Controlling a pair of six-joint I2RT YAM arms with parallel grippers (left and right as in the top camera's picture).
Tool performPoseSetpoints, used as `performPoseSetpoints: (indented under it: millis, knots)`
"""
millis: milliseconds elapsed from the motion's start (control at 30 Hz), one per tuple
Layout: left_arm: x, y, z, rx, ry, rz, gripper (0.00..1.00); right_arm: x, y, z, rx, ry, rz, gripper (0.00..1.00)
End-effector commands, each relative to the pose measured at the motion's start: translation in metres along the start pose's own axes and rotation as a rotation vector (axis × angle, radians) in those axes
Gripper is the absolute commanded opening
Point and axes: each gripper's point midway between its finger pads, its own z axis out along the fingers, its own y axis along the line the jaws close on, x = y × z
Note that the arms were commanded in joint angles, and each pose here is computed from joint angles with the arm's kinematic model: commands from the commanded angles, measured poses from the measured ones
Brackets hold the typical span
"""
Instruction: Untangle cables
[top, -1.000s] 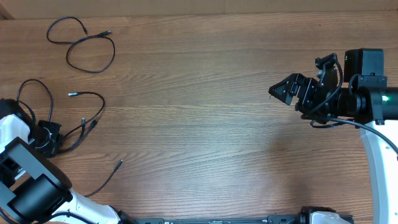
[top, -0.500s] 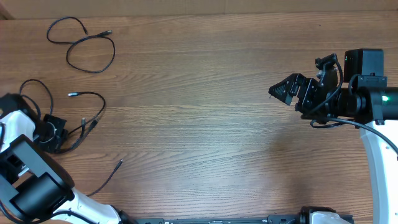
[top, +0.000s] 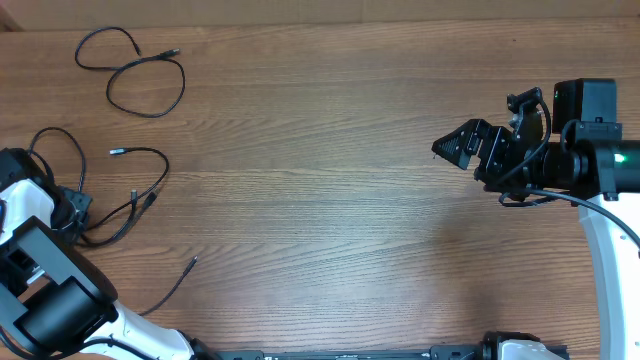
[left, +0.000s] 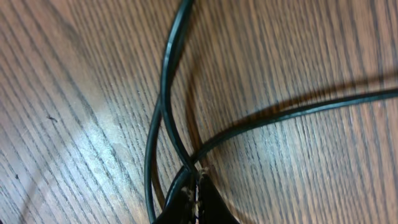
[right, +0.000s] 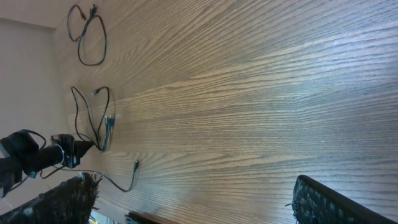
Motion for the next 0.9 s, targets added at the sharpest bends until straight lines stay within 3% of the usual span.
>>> performPoseSetpoints:
  millis: [0, 167, 867]
  knots:
    - [-0.005, -0.002, -0.001, -0.010, -0.015, 0.061, 0.05, -0.005, 0.001, -0.002, 0.002, -0.016, -0.003, 1.00]
    - [-0.005, 0.023, -0.002, -0.133, -0.028, -0.034, 0.04, -0.004, 0.001, -0.002, 0.002, -0.015, -0.002, 1.00]
    - [-0.004, 0.025, 0.005, -0.126, -0.008, -0.011, 0.04, -0.005, 0.002, -0.002, 0.001, -0.019, -0.005, 1.00]
